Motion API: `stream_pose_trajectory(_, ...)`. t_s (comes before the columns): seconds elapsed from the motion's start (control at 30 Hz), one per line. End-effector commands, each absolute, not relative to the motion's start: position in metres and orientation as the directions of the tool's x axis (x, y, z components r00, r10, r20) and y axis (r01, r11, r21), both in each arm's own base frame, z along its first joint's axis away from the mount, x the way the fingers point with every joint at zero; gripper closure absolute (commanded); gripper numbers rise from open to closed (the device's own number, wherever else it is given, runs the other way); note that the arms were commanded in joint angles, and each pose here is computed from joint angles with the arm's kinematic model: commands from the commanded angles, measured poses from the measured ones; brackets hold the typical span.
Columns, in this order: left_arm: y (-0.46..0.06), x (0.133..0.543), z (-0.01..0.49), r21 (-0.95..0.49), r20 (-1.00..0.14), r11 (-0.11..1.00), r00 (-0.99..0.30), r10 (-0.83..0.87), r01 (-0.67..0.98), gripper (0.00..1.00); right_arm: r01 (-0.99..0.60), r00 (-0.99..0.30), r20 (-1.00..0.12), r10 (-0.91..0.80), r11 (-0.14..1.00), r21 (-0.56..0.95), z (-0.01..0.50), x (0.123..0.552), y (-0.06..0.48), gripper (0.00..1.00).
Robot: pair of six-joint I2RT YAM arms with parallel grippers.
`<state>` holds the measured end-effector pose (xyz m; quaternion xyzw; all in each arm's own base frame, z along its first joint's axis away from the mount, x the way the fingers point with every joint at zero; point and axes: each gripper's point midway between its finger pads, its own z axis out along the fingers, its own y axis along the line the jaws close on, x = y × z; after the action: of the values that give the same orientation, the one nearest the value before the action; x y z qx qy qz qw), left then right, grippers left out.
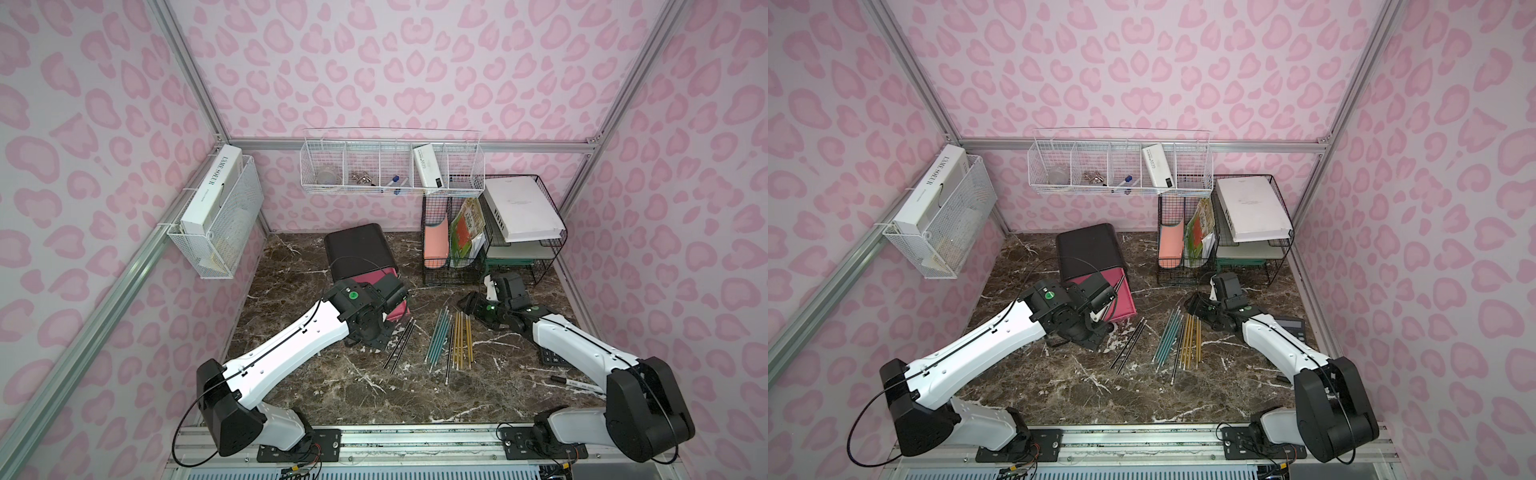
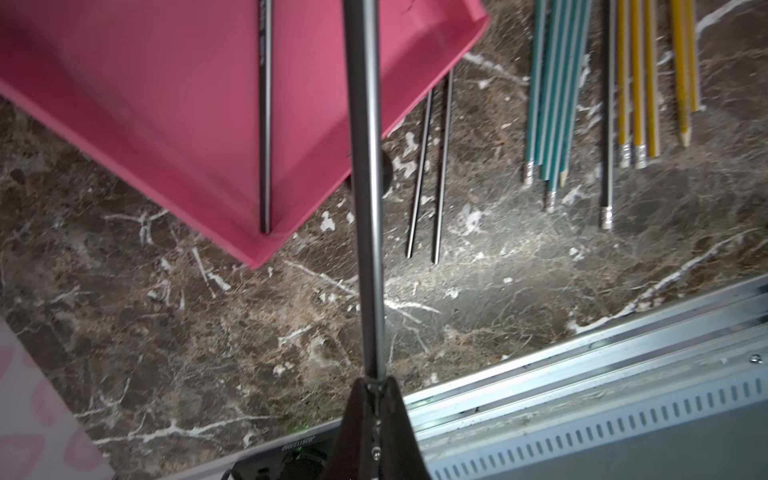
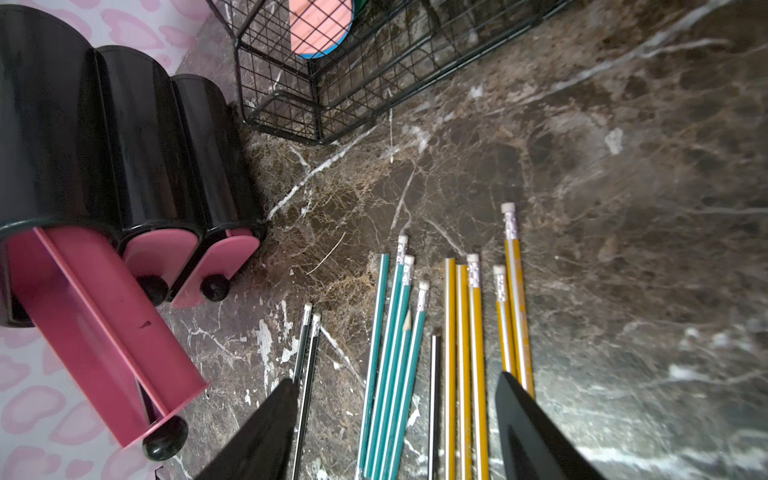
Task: Please place the pencils in the drawer according to their color
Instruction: Pick up the pencil from the center of the board, then place the pencil in the drawer.
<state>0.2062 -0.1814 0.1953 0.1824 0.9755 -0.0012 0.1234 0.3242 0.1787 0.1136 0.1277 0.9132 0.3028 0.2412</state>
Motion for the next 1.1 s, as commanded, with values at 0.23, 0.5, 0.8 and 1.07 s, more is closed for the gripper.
stream_pose_trajectory(0.23, -0.152, 0.213, 0.187, 0.060, -0.178, 0.931, -0.914, 0.366, 0.361, 1.00, 0.068, -0.847, -0.369, 0.384, 0.765, 0.640, 0.121, 0.335, 0.195, 0.33)
stream_pose_trajectory(0.5, -0.153, 0.233, 0.171, 0.040, -0.160, 0.935, -0.922, 0.353, 0.351, 1.00, 0.069, -0.848, -0.366, 0.383, 0.765, 0.640, 0.120, 0.336, 0.199, 0.33)
stream_pose_trajectory(0.8, -0.159, 0.260, 0.161, 0.032, -0.159, 0.938, -0.925, 0.344, 0.344, 1.00, 0.068, -0.848, -0.367, 0.382, 0.765, 0.640, 0.120, 0.335, 0.200, 0.33)
stream_pose_trajectory(1.07, -0.154, 0.275, 0.154, 0.060, -0.145, 0.941, -0.930, 0.339, 0.334, 1.00, 0.065, -0.847, -0.370, 0.382, 0.765, 0.641, 0.121, 0.335, 0.199, 0.33)
